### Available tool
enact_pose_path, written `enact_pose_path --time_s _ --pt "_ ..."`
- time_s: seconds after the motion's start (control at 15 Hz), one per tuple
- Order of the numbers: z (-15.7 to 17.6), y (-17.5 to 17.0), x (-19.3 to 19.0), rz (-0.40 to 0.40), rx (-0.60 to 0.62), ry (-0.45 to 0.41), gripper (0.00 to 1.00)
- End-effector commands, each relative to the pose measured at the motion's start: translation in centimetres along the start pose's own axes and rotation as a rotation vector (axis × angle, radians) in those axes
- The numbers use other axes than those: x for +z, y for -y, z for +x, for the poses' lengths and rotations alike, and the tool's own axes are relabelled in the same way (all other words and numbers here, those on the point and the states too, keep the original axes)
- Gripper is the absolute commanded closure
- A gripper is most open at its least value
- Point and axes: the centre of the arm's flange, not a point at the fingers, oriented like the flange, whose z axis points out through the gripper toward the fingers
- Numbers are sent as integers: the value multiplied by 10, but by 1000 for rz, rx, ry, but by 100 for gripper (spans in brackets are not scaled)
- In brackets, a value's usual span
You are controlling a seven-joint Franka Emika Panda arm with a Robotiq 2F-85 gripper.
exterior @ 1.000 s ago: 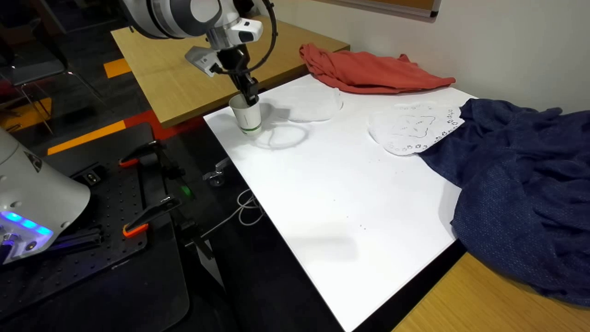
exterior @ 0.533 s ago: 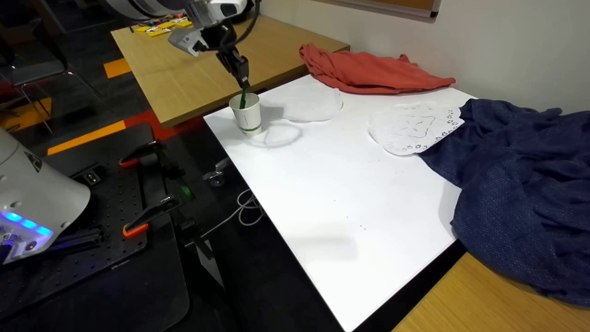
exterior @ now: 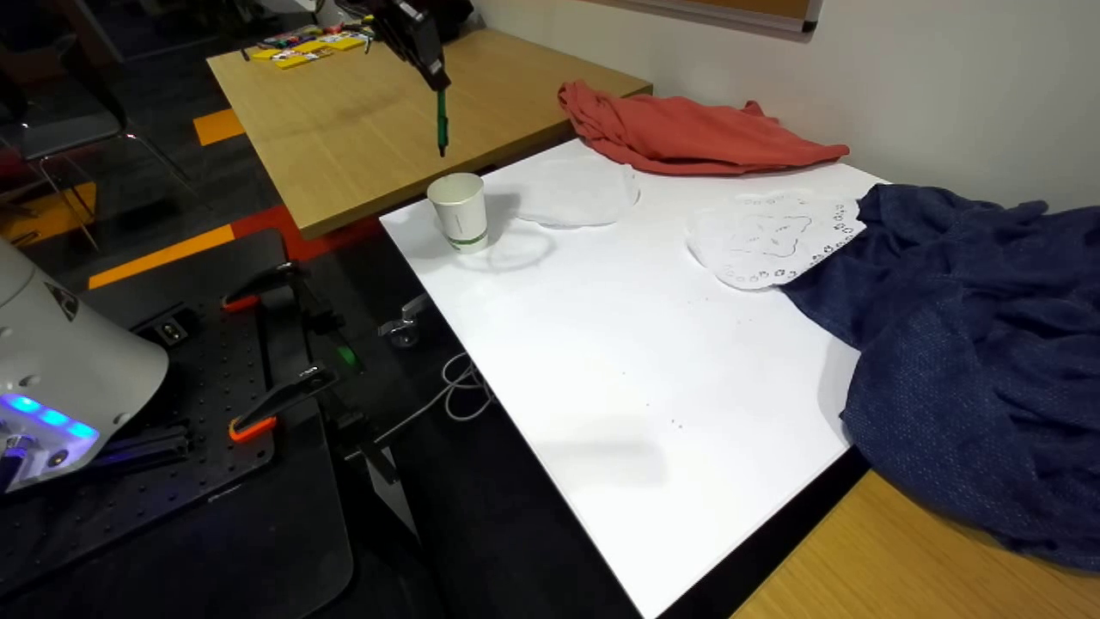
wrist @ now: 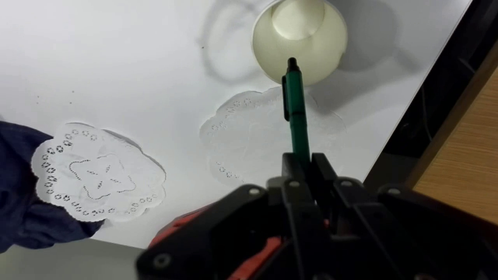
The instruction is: Remove the pen from the cup and put it on the table
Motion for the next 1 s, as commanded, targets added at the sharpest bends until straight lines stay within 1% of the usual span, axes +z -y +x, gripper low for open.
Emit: enact_pose_path --time_s 0.0,0.2,0.4,0.47,0.53,0.67,0.8,0.93 --pt "6 -16 -36 -68 5 7 97" --pt "20 -40 -34 -144 21 33 97" --pt "39 -71 -15 -206 12 53 97" --pt "45 -82 -8 -216 8 55 97" --pt "51 -94 3 -212 7 63 97" --pt "59 -110 26 -201 8 106 97" --pt "64 -122 54 -188 3 163 97" --pt "67 -126 81 -168 -9 211 97"
